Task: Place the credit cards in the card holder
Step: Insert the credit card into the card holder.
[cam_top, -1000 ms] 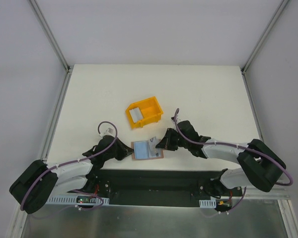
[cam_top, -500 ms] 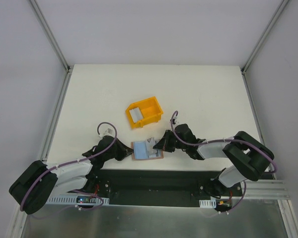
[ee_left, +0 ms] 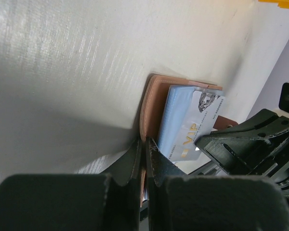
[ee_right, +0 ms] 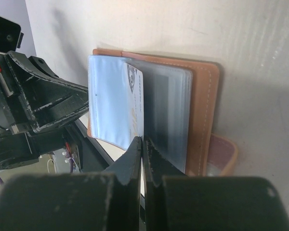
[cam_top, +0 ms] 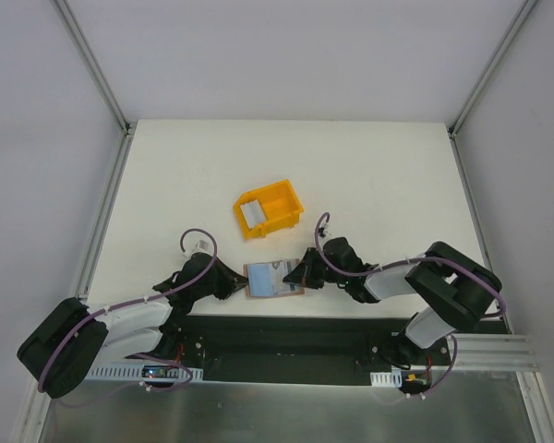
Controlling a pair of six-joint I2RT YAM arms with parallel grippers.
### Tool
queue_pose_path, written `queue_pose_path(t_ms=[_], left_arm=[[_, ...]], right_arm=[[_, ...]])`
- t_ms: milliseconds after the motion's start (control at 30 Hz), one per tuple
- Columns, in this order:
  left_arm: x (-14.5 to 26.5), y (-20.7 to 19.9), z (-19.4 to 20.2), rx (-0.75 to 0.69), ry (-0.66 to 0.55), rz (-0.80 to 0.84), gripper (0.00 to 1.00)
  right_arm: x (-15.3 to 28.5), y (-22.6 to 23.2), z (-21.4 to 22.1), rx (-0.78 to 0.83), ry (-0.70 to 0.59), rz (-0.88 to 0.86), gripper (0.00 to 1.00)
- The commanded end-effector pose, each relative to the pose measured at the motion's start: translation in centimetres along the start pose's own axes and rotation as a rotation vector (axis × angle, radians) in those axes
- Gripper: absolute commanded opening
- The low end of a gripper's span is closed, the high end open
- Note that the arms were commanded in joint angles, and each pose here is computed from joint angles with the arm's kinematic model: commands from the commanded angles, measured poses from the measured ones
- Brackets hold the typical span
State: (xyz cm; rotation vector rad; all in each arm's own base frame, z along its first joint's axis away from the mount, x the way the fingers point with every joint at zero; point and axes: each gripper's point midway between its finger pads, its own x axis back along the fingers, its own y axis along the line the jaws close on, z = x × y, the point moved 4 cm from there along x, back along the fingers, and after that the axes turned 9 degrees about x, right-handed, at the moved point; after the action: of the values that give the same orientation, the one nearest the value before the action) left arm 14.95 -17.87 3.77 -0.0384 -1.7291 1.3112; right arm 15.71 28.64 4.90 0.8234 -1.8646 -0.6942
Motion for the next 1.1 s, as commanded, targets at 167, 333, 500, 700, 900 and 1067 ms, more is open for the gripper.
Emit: queue_pose_path(t_ms=[167, 333, 500, 700, 900, 1067], left_arm=[[0.2, 4.7, -0.5, 0.01, -0.042, -0.153, 0.0], [0.2, 4.5, -0.5, 0.002, -0.038, -0.15, 0.0], [0.2, 4.6, -0.4, 0.005, -0.039, -0.148, 0.0], [0.2, 4.6, -0.4, 0.004, -0.037, -0.149, 0.0], [0.2, 4.6, -0.3, 0.005, -0.029, -0.154, 0.0], [0.2, 4.4, -0.4, 0.012, -0.039, -0.142, 0.0]], right_arm=[[0.5, -1.7, 1.0, 0.034, 0.007, 0.079, 0.0], [-0.5, -1.5, 1.1, 0.033, 0.044, 0.072, 0.0], [-0.7, -1.7, 1.2, 0.022, 0.054, 0.078, 0.0], [-0.9, -1.5, 0.8, 0.027, 0.038, 0.081, 0.0], [-1.7, -1.2, 1.1, -0.022, 0.057, 0.081, 0.0], [-1.7, -0.5, 2.1, -0.063, 0.06, 0.074, 0.01]])
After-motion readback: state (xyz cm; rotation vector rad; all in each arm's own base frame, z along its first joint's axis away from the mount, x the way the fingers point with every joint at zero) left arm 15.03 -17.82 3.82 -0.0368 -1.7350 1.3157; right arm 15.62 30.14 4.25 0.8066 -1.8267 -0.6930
